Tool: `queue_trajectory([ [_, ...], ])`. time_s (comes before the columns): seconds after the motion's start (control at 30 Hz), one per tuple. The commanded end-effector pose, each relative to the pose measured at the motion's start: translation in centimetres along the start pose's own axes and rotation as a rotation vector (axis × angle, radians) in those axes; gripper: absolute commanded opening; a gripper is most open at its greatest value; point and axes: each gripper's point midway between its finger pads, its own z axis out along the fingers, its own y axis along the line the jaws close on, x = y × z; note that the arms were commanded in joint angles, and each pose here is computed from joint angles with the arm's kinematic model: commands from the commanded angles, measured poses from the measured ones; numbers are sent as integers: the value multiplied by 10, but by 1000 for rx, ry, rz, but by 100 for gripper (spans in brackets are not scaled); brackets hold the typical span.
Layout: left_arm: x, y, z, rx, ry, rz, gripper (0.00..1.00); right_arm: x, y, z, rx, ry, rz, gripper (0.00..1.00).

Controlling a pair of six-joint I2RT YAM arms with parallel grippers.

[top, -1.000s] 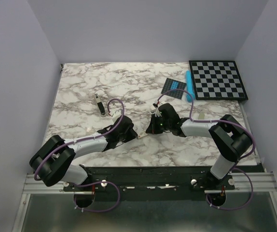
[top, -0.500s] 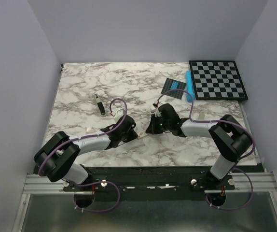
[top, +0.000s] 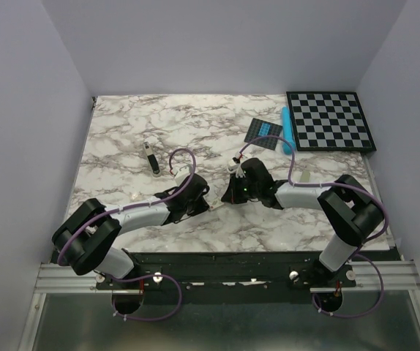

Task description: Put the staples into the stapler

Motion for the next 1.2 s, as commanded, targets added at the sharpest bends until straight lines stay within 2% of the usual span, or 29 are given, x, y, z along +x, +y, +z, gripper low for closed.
queue_trajectory([
  [0.0, 1, 8, -2, -54, -5, 27, 20, 6, -9, -3, 47, -5, -3, 1],
  [0.43, 1, -1, 0, -52, 2, 46, 19, 9, 4, -2, -32, -3, 0, 2],
  [0.67, 1, -4, 2, -49, 7, 48, 17, 13, 16, -3, -108, 13, 3, 12],
  [0.87, 0, -8, 3, -40, 8, 45, 15, 14, 23, -3, -152, 21, 13, 16],
  [1.03, 0, -11, 4, -31, 11, 46, 13, 14, 23, -3, -150, 19, 13, 12],
  [1.17, -1, -11, 5, -31, 9, 52, 8, 14, 23, -5, -148, 16, 13, 1],
])
